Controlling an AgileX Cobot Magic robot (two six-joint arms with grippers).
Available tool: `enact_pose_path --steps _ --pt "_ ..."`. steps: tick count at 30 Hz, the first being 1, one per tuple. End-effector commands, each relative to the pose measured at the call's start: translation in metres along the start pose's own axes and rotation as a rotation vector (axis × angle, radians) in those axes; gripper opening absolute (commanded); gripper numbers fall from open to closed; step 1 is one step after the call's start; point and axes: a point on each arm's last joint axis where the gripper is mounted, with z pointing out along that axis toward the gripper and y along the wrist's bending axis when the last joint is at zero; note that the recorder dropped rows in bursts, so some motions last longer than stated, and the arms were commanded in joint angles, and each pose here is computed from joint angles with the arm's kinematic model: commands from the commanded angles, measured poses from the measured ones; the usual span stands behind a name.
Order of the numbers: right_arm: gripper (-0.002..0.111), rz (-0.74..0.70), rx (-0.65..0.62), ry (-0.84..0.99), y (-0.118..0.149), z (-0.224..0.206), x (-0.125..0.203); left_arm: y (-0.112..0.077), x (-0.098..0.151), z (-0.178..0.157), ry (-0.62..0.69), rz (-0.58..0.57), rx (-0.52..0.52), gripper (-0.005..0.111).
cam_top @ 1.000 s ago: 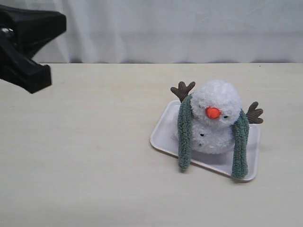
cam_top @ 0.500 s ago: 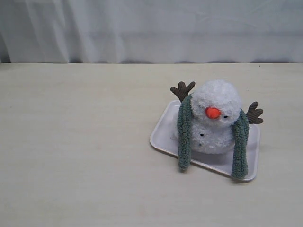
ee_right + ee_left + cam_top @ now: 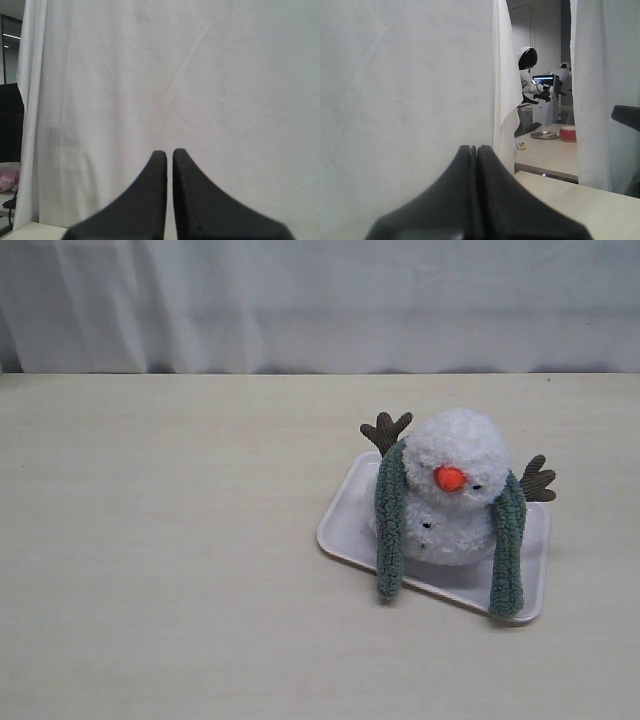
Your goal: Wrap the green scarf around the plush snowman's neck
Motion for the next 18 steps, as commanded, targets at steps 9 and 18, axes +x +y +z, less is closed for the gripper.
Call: enact_pose_path --steps 9,18 --pt "0.004 0.001 0.000 0.004 -0.0001 -0.0004 0.0017 -0.0013 0.0005 -0.0006 0.001 -0.009 0.013 0.000" --pt "0.004 0.001 0.000 0.004 -0.0001 -0.0004 0.0017 -0.0005 0.0003 -0.0006 -0.002 -0.007 0.004 0.000"
